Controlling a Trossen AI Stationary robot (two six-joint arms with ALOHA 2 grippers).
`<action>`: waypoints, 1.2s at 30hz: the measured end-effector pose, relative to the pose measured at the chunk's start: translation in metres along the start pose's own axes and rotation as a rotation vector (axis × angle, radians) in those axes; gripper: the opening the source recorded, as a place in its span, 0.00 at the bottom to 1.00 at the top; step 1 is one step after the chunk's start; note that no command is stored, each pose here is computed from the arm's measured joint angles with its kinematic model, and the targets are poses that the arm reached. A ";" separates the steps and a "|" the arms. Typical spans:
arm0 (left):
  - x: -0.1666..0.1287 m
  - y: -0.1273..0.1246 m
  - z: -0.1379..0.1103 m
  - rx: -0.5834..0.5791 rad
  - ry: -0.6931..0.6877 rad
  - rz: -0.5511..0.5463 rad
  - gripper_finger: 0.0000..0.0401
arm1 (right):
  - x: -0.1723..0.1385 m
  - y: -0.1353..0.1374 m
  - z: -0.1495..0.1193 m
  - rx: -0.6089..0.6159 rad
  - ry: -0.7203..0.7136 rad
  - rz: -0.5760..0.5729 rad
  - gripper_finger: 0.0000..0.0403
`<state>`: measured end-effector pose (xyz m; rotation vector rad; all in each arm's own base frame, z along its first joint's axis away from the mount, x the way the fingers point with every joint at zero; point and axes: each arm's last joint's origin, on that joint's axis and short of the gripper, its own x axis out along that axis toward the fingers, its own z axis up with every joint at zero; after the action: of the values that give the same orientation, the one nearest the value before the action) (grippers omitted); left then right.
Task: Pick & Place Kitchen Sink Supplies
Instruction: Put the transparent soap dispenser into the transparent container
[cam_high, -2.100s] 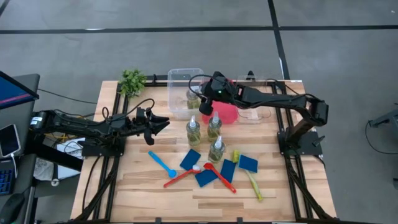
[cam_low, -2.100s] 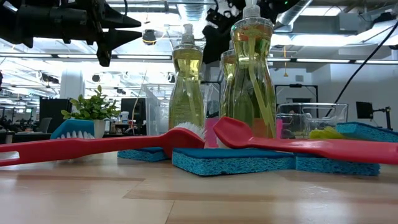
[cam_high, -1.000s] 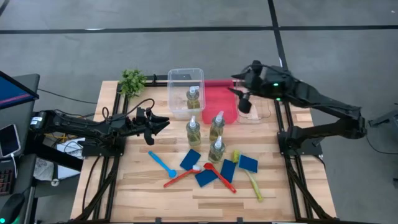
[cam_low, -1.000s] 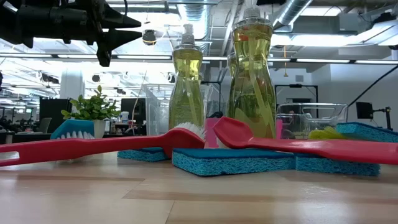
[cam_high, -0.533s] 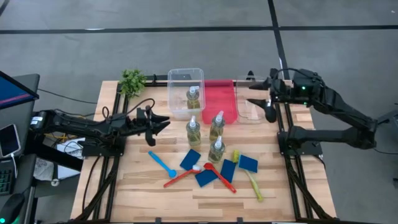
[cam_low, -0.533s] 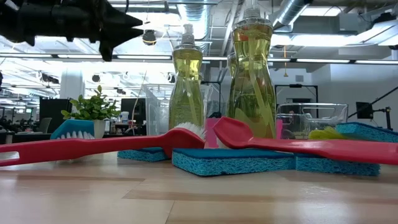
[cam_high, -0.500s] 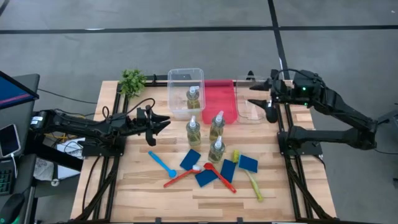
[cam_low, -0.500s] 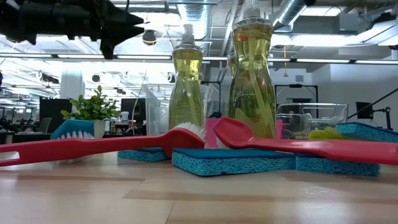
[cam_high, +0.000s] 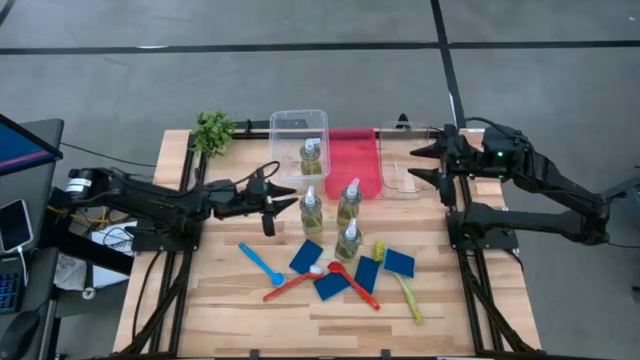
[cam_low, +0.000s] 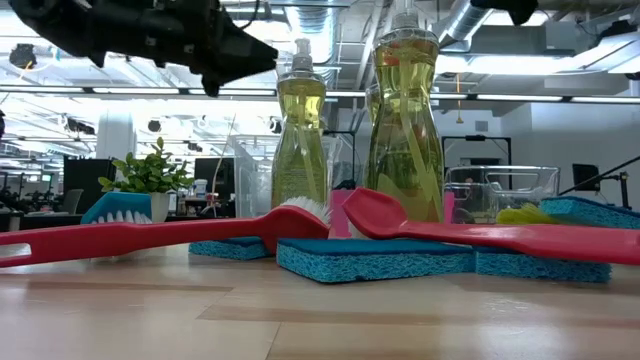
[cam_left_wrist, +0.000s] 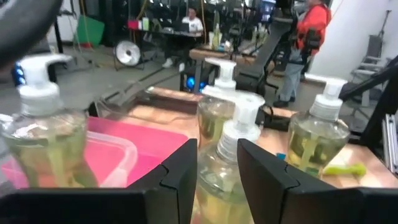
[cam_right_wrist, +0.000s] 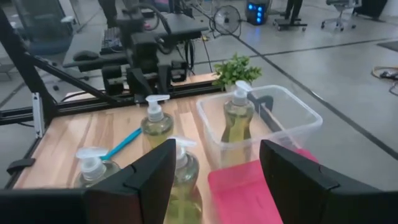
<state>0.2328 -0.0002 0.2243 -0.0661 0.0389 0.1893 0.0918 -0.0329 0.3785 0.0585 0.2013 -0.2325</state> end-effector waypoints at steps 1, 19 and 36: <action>0.002 0.000 0.000 -0.016 0.004 -0.004 0.29 | -0.001 0.001 0.000 -0.002 -0.004 0.004 0.56; 0.007 0.012 -0.001 -0.167 0.002 0.016 0.31 | -0.003 0.002 0.001 -0.024 -0.013 0.016 0.56; 0.008 0.001 -0.002 -0.115 0.016 -0.072 0.57 | -0.003 0.002 0.001 -0.043 -0.016 0.015 0.56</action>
<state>0.2407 0.0020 0.2219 -0.1839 0.0413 0.1191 0.0895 -0.0303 0.3801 0.0155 0.1902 -0.2136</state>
